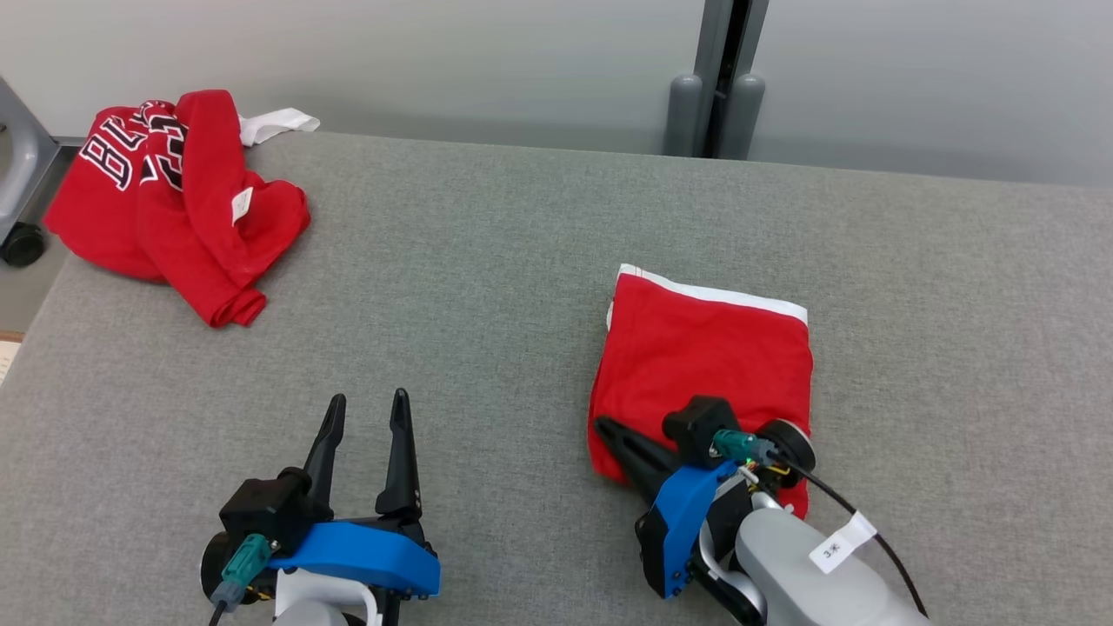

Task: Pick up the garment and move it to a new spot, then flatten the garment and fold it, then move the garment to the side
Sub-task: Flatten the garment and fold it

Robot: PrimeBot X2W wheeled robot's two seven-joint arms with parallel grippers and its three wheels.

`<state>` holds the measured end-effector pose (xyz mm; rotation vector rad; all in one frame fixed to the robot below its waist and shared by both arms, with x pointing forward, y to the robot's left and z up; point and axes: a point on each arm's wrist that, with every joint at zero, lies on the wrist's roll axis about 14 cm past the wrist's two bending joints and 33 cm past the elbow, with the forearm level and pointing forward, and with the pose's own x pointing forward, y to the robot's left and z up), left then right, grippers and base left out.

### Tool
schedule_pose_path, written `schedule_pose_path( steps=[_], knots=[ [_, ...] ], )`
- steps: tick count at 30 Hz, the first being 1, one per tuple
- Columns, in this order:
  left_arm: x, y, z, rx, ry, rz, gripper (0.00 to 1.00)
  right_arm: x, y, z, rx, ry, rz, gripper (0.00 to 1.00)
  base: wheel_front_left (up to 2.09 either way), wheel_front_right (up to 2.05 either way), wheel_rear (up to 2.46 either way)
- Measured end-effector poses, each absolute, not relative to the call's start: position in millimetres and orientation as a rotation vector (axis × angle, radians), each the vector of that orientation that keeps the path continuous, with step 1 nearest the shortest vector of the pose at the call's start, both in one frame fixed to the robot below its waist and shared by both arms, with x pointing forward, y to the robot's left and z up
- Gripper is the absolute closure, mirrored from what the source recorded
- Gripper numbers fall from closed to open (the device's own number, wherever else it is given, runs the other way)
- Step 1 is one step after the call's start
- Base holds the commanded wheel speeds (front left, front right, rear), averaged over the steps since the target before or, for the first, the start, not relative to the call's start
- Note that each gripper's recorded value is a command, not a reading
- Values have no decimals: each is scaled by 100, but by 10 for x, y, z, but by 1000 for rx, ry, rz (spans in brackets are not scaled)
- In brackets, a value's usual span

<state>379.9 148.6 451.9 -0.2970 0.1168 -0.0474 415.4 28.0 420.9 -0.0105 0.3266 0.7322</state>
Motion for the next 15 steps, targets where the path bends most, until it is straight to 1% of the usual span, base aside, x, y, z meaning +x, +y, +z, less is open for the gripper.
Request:
schedule_pose_path(
  steps=[5,11,15],
  knots=[
    [3818,1442,4497,-296,123,-60,0,4052,291,4103,-42,361,759,100,0,0,0],
    [3844,1405,4506,-298,121,-70,0,4082,294,4258,-45,289,767,100,0,0,0],
    [3853,1396,4548,-288,109,-83,0,4128,271,4461,-26,217,750,45,0,0,0]
  ],
)
